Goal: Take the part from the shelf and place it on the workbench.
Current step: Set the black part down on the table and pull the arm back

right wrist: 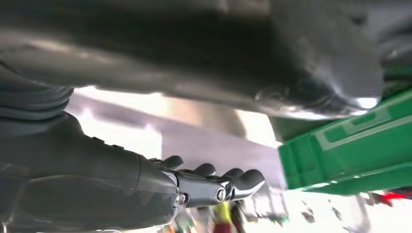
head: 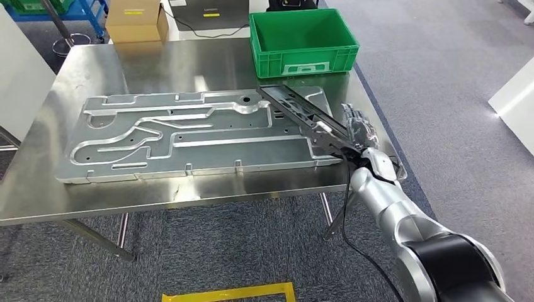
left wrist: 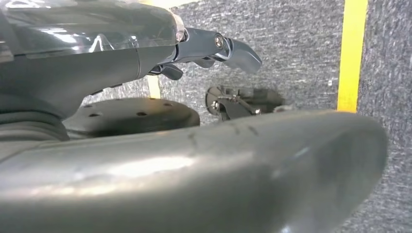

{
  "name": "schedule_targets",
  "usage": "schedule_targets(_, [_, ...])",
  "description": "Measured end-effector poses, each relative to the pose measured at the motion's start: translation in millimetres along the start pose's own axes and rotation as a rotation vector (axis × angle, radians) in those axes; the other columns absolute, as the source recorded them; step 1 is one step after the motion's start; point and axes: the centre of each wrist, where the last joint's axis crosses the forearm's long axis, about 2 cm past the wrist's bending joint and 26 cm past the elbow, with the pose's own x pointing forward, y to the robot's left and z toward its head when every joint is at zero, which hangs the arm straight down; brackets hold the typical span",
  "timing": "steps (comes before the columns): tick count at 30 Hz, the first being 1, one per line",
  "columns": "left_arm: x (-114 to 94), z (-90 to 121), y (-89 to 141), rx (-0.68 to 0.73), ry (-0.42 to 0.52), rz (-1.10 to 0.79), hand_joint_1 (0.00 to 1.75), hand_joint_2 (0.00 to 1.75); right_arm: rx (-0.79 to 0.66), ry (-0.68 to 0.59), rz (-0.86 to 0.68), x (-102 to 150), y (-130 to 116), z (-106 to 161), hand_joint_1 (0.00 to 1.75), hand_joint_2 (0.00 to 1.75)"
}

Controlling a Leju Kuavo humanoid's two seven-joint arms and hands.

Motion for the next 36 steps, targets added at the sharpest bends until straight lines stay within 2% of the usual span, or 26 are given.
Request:
schedule_targets(4, [-1.1,0.3,-0.1,-0.006,0.007,0.000,0.00,0.00,0.028,0.055,-0.073,-7.6,5.0,4.5,0.00,0.00])
schedule_targets(9, [-0.5,0.3,-1.4,-0.022,0.012,0.001,0.00,0.00,0.030,0.081,-0.085,-12.3,5.0,5.6,0.00,0.00])
schedule_targets(21, [-1.3,0.5,-1.5,-0.042,0.036,-0.009,0.00,0.00,-0.035,0.093,0.091,-11.6,5.6,7.2,0.00,0.00])
schedule_targets(25, [-1.0,0.4,-1.3,-0.039,0.047,-0.006,0.00,0.00,-0.043,0.087,0.151,-11.5,-2.0,2.6,0.00,0.00])
schedule_targets(30, [-1.0,0.6,-2.5,-0.046,0.056,-0.004,0.00,0.00,-0.100,0.088,0.240,-13.8,-32.6,-13.7,0.00,0.00])
schedule_targets(36, [-1.9,1.2,-4.6,-0.066,0.078,-0.003,0.00,0.00,-0.190,0.105,0.376,-19.9,-104.2,-42.9,0.00,0.00])
